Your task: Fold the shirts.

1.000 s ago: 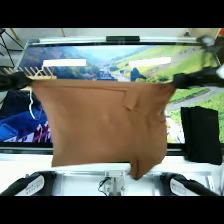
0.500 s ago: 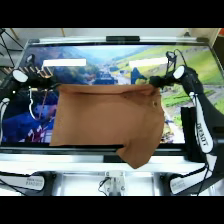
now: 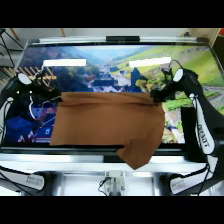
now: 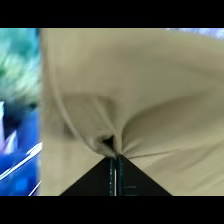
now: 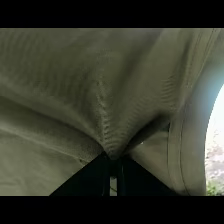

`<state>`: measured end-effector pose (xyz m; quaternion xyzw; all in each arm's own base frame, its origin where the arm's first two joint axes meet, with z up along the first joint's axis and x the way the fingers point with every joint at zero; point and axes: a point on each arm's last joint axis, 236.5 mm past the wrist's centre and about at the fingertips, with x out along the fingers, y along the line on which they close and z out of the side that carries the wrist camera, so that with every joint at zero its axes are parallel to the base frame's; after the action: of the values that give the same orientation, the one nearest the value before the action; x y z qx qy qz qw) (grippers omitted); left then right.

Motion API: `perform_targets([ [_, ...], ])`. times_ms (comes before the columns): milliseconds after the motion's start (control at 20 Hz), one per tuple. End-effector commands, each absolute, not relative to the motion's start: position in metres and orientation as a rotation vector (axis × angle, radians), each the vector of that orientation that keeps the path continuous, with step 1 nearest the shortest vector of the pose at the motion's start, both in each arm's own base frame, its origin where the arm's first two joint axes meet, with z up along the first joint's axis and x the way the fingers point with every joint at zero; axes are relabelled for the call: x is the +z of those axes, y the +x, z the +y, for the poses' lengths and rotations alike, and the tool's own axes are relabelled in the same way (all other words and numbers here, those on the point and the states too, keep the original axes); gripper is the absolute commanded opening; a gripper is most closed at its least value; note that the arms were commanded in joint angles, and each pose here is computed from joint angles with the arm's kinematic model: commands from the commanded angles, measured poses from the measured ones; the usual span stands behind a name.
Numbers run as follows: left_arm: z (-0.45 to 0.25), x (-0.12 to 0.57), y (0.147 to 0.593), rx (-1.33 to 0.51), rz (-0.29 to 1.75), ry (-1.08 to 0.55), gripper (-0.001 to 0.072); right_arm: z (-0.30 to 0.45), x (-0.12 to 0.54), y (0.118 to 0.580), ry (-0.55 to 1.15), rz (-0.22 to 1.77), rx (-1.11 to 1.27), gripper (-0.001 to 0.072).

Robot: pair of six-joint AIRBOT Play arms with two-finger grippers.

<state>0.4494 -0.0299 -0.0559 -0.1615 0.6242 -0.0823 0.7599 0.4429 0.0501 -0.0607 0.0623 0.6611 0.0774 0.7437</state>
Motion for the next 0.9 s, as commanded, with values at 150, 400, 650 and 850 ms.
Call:
perform_targets([
  [150,-0.017,-0.069,0.427,-0.159,1.469,-0.324,0.0034,0.033,-0.074,0.423,0.094,1.525,0.111,0.0081],
  [400,-0.019,-0.080,0.424,-0.149,1.499,-0.347,0.0106,0.046,-0.074,0.424,0.141,1.523,0.115,0.0307],
  [650,0.002,-0.058,0.387,-0.133,1.608,-0.356,0.0504,0.024,-0.042,0.386,0.026,1.623,0.107,0.0505],
  [850,0.006,-0.060,0.301,-0.153,1.709,-0.407,0.0509,-0.010,-0.016,0.334,0.092,1.684,0.080,0.0505],
])
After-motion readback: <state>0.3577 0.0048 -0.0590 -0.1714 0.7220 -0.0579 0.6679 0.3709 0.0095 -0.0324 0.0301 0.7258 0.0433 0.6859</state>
